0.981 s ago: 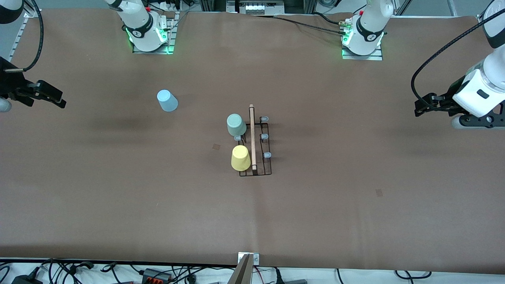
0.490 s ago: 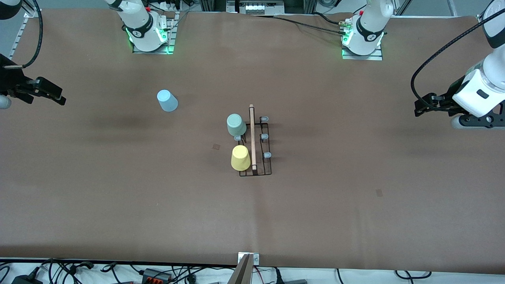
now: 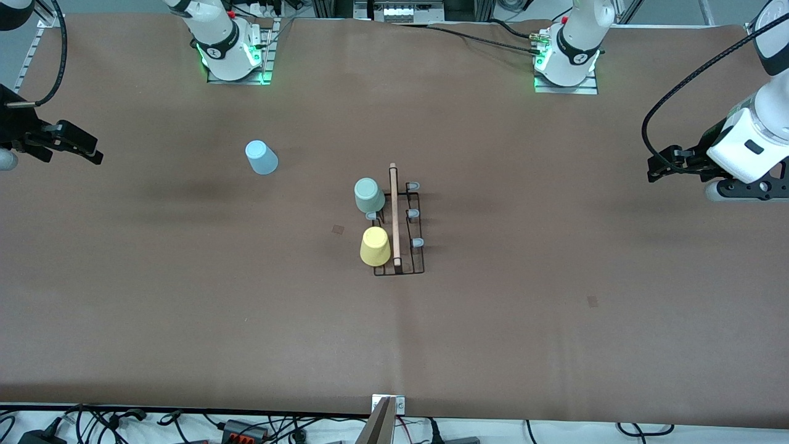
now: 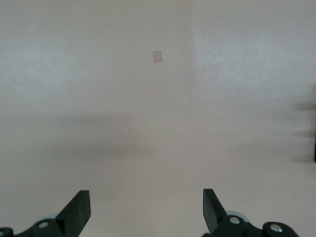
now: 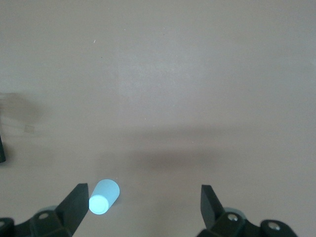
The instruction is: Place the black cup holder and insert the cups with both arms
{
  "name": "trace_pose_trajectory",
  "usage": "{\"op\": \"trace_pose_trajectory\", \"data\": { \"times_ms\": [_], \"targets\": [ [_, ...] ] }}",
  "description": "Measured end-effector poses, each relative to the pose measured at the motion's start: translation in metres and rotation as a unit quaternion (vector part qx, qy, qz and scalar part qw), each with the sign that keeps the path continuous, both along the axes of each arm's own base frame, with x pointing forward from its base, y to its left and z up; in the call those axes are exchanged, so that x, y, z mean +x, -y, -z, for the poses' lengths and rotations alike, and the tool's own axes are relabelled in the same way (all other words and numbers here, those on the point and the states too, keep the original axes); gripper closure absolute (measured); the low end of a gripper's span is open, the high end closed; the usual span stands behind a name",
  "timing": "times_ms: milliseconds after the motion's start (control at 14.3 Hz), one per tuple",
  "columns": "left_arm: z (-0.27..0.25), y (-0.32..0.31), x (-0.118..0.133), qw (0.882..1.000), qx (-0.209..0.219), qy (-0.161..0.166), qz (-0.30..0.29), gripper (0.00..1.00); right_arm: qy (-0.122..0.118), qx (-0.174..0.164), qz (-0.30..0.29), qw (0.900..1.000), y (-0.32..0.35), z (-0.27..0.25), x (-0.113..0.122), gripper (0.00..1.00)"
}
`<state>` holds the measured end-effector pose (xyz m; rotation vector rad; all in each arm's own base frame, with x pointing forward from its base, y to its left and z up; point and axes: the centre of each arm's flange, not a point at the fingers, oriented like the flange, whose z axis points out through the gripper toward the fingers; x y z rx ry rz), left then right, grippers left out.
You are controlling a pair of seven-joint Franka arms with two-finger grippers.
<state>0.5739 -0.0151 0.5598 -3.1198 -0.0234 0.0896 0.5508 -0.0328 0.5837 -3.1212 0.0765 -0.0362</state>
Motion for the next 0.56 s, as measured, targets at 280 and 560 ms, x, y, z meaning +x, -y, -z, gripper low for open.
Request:
{"op": "trace_pose_trajectory", "data": {
  "times_ms": [280, 560],
  "targets": [
    [0.0, 0.0001, 0.0, 1.0, 0.0, 0.0, 0.0, 0.0, 0.001, -0.001, 0.0, 1.0, 0.0002, -0.0001, 0.0002, 0.0],
    [0.0, 0.0002, 0.0, 1.0, 0.0, 0.0, 0.001, 0.0, 0.002, -0.004, -0.001, 1.0, 0.0008, -0.0004, 0.0004, 0.0]
  ]
}}
